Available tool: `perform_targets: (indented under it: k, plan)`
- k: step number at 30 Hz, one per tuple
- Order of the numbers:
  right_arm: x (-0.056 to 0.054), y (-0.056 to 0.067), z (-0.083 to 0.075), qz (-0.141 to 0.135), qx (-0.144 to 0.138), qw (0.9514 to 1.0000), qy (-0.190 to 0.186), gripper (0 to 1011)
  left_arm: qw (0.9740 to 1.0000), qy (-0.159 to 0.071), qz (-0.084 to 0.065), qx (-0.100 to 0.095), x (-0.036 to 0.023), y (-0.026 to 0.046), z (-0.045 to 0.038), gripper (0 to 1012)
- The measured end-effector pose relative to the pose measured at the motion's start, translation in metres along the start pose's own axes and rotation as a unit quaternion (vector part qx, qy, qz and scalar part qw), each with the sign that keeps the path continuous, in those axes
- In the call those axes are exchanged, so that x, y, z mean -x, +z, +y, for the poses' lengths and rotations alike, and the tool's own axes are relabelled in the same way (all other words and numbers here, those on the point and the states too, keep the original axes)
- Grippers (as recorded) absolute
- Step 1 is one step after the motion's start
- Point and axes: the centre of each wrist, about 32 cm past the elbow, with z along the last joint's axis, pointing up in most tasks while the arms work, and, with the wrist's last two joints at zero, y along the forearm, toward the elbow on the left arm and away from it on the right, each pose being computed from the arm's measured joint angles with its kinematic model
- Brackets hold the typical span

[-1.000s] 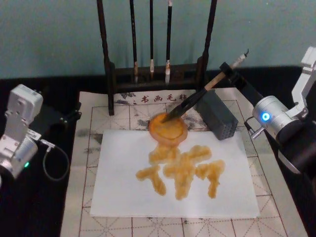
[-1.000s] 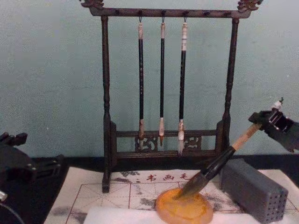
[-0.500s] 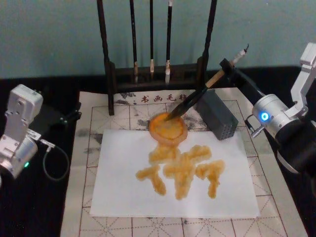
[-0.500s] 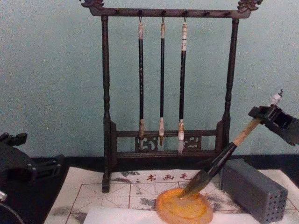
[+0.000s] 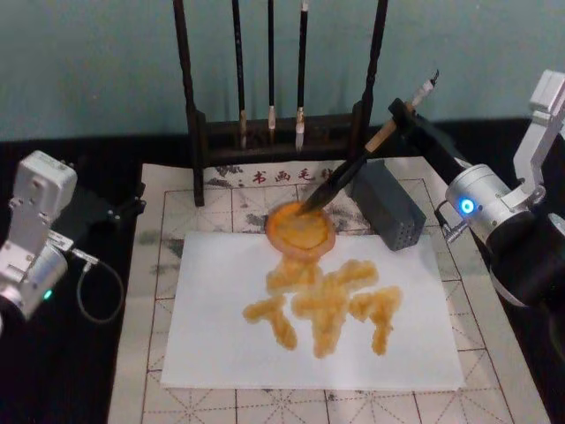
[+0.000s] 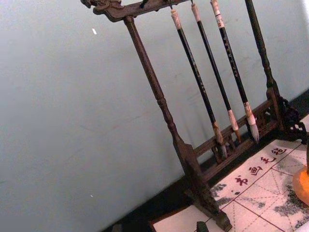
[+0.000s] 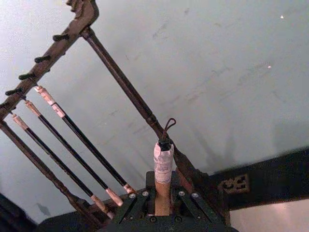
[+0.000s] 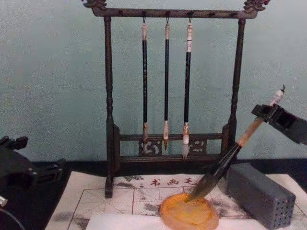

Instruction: Pick up the brush from the inkstone, write on the paper, then place the brush back to its original position.

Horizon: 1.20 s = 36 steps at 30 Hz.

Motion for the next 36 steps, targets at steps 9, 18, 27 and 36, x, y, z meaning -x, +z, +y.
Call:
perform_targets:
  k: [9, 18, 27, 36]
  plan:
    - [0.002, 0.002, 0.0, -0.015, -0.009, 0.9998, 0.002, 197, 1.0, 0.0, 0.0, 0.0, 0.0, 0.0, 0.0, 1001]
    - [0.002, 0.004, -0.002, -0.021, -0.017, 0.9996, 0.001, 197, 1.0, 0.0, 0.0, 0.0, 0.0, 0.0, 0.0, 1001]
    - [0.001, 0.007, -0.004, -0.021, -0.025, 0.9995, -0.002, 197, 1.0, 0.0, 0.0, 0.0, 0.0, 0.0, 0.0, 1001]
    - [0.005, 0.012, -0.008, -0.01, -0.026, 0.9996, 0.007, 197, 1.0, 0.0, 0.0, 0.0, 0.0, 0.0, 0.0, 1001]
